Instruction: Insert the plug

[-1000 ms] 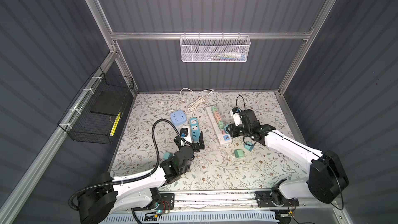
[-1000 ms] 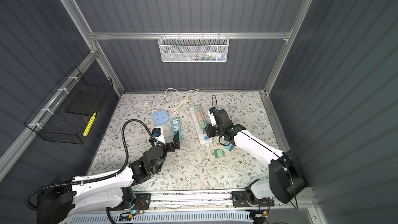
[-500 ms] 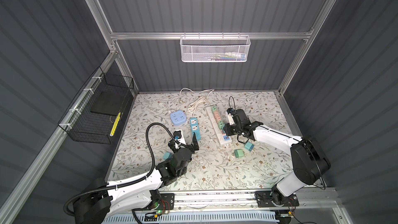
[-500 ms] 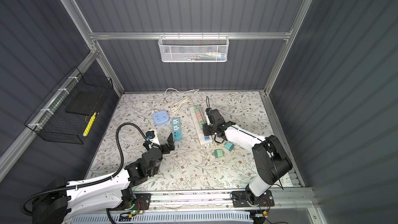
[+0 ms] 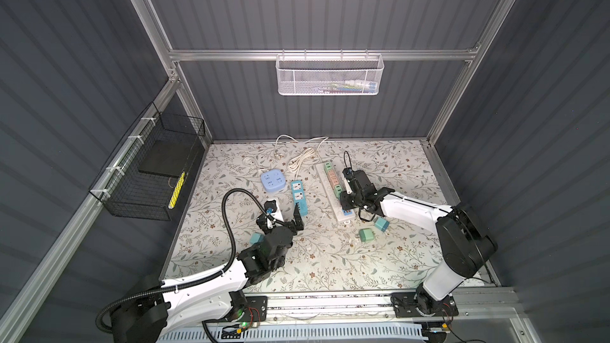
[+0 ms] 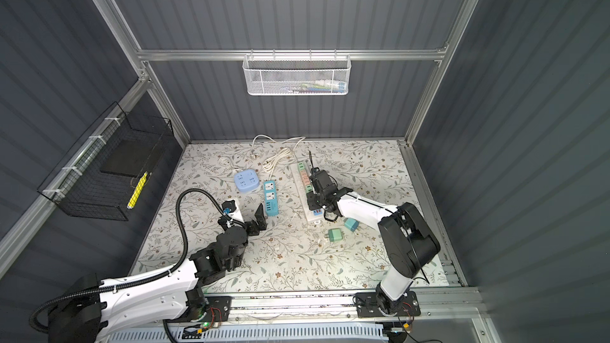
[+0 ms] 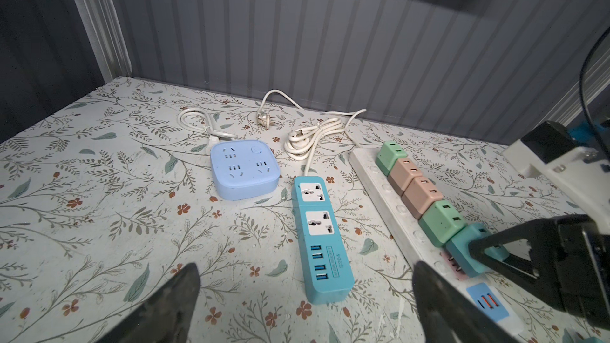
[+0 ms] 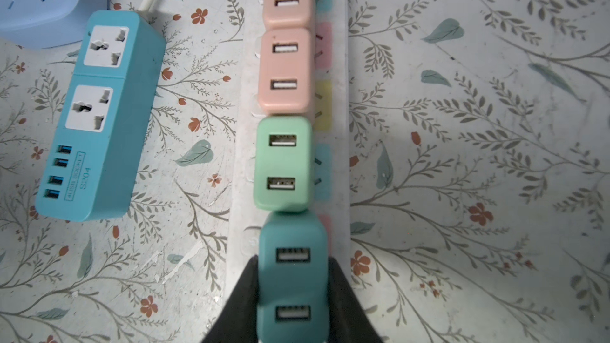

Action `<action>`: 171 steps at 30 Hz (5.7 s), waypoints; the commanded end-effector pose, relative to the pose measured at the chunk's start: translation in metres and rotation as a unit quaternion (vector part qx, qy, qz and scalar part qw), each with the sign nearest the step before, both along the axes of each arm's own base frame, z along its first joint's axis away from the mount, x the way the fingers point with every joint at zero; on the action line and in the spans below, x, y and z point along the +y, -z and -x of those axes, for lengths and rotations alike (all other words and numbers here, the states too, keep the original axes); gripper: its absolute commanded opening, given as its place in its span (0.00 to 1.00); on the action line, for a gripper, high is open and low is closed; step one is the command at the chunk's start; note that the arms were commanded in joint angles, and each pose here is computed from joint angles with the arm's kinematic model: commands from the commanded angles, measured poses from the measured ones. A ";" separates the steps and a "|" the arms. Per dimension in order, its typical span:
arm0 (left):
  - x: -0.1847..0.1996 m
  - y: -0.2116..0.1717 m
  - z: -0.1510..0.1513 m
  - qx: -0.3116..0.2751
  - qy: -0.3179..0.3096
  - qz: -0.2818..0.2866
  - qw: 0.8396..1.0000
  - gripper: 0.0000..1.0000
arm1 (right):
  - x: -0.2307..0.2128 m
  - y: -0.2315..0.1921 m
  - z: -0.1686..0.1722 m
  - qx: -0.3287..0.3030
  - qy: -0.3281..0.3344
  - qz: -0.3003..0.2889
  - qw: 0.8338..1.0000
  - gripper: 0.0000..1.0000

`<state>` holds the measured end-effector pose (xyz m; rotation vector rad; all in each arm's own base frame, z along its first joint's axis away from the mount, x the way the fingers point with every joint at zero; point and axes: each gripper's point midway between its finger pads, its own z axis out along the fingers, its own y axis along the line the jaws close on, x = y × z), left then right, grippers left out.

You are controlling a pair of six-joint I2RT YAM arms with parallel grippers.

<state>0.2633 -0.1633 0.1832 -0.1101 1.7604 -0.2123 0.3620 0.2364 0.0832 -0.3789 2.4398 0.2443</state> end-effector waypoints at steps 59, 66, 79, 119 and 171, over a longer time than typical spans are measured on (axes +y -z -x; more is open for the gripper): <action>0.004 -0.017 -0.002 -0.010 0.003 0.017 1.000 1.00 | -0.019 -0.041 0.006 -0.014 0.031 -0.001 0.999 0.94; 0.000 -0.016 -0.005 -0.007 0.003 0.015 1.000 1.00 | -0.035 -0.014 -0.010 0.019 0.056 0.037 0.998 0.91; -0.006 -0.025 -0.009 -0.012 0.011 0.011 1.000 1.00 | -0.031 -0.017 0.003 0.017 0.045 0.003 0.999 0.97; -0.023 -0.033 -0.016 -0.009 0.034 0.002 0.999 1.00 | -0.037 0.061 0.003 0.096 0.053 0.090 0.990 0.92; -0.058 0.104 -0.121 0.319 0.010 -0.137 0.938 0.96 | -0.089 -0.031 0.049 0.069 0.138 -0.055 0.987 0.99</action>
